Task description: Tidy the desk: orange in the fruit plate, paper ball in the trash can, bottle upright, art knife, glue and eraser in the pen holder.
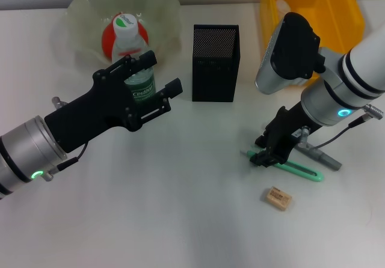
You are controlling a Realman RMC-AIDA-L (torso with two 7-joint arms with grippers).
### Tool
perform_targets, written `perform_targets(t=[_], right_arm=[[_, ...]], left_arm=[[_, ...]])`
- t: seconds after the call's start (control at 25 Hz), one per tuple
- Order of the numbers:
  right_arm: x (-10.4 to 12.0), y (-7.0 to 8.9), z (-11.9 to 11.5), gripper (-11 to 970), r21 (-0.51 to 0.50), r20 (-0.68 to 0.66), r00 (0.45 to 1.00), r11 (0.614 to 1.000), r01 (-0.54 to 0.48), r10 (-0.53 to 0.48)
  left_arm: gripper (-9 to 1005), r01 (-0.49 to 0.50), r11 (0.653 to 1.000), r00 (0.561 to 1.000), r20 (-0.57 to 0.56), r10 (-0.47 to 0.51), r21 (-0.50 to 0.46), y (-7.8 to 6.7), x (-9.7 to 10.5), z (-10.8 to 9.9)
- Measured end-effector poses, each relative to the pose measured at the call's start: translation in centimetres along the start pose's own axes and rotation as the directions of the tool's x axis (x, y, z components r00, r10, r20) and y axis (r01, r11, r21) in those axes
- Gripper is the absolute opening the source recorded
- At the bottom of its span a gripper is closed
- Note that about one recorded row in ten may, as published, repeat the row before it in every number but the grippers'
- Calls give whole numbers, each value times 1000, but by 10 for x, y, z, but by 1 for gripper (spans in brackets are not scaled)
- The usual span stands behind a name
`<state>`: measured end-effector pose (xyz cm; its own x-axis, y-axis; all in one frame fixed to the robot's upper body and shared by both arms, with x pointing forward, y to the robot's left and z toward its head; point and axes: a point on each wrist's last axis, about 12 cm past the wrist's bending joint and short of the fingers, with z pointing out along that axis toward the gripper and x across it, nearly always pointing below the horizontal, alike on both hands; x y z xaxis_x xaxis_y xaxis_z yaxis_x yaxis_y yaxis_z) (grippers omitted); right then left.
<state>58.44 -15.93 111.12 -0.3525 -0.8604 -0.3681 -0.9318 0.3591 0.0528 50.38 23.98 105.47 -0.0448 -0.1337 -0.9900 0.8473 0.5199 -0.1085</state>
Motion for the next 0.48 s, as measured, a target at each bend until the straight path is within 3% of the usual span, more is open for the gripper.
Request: perform_targets(t=[0.48], right_arm=[[0, 1, 1, 371, -5, 0, 1000, 1000, -2, 2]], left_arm=[[754, -2, 1000, 1000, -1, 2, 0, 1, 0, 0]])
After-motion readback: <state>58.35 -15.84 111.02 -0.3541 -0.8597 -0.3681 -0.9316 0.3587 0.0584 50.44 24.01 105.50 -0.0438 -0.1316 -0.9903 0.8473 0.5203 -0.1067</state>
